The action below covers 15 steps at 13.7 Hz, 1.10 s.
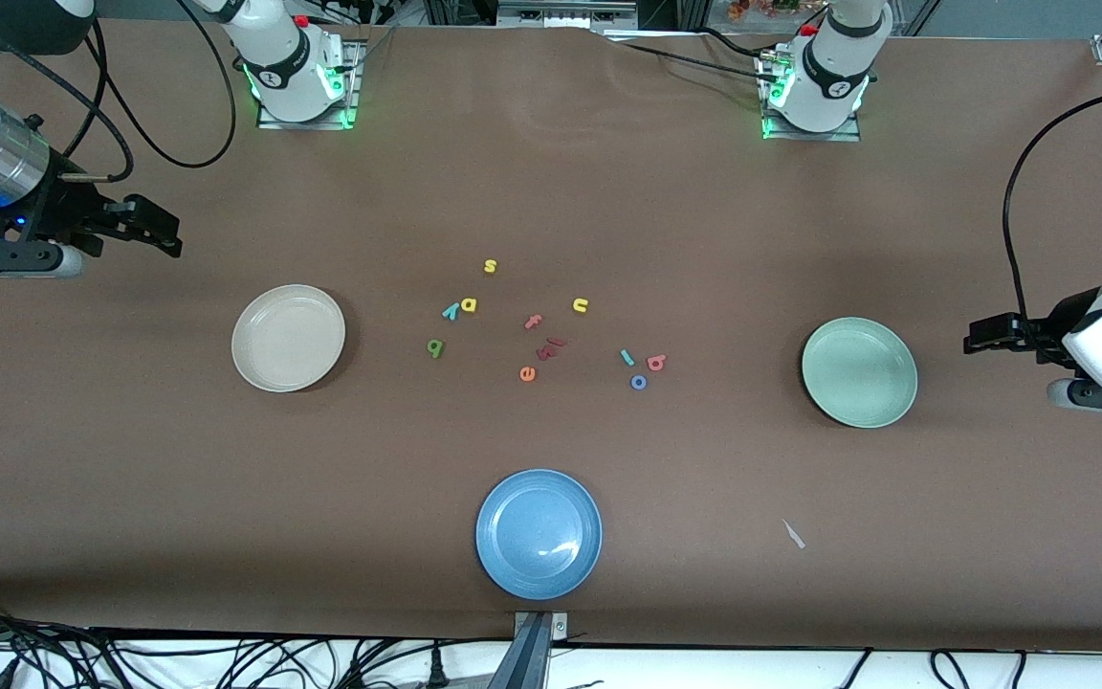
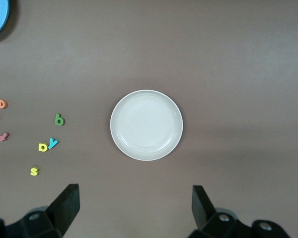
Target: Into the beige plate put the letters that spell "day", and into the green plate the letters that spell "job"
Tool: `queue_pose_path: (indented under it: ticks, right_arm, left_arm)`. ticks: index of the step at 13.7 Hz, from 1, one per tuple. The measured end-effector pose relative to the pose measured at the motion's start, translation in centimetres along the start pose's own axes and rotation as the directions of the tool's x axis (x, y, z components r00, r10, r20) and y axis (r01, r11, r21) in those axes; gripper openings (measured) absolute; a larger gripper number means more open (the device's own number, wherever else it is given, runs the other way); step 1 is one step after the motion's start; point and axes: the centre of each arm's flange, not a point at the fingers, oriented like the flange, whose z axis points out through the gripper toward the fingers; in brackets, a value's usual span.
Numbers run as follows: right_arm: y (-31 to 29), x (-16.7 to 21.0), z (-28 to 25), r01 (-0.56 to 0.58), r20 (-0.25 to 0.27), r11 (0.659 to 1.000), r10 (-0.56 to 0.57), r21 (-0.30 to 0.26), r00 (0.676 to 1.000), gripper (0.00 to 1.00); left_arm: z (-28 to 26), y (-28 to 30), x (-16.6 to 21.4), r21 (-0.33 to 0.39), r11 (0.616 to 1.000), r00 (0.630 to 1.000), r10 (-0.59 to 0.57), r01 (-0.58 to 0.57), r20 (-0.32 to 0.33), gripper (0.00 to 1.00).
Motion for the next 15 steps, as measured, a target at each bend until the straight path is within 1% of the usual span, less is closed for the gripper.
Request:
queue_pose_path:
  ticks: [6, 9, 11, 15]
  right_arm:
    - [0.0, 0.0, 0.0, 0.000, 0.001, 1.000, 0.000, 0.000, 1.000, 1.00]
    - [0.0, 0.0, 0.0, 0.000, 0.002, 1.000, 0.000, 0.000, 1.000, 1.00]
    - [0.0, 0.0, 0.0, 0.001, 0.002, 1.000, -0.001, 0.000, 1.000, 1.00]
    - [-0.4, 0.0, 0.4, 0.008, 0.011, 1.000, -0.007, -0.001, 1.000, 1.00]
  left_arm:
    - [0.3, 1.0, 0.3, 0.000, 1.000, 1.000, 0.004, -0.004, 0.005, 1.00]
    - [0.8, 2.7, 0.7, 0.001, 0.999, 0.999, -0.039, 0.039, 0.014, 1.00]
    - [1.8, 5.2, 1.2, 0.004, 0.995, 0.995, -0.099, 0.099, 0.031, 1.00]
    - [6.2, 13.1, 2.0, 0.026, 0.974, 0.968, -0.227, 0.226, 0.103, 1.00]
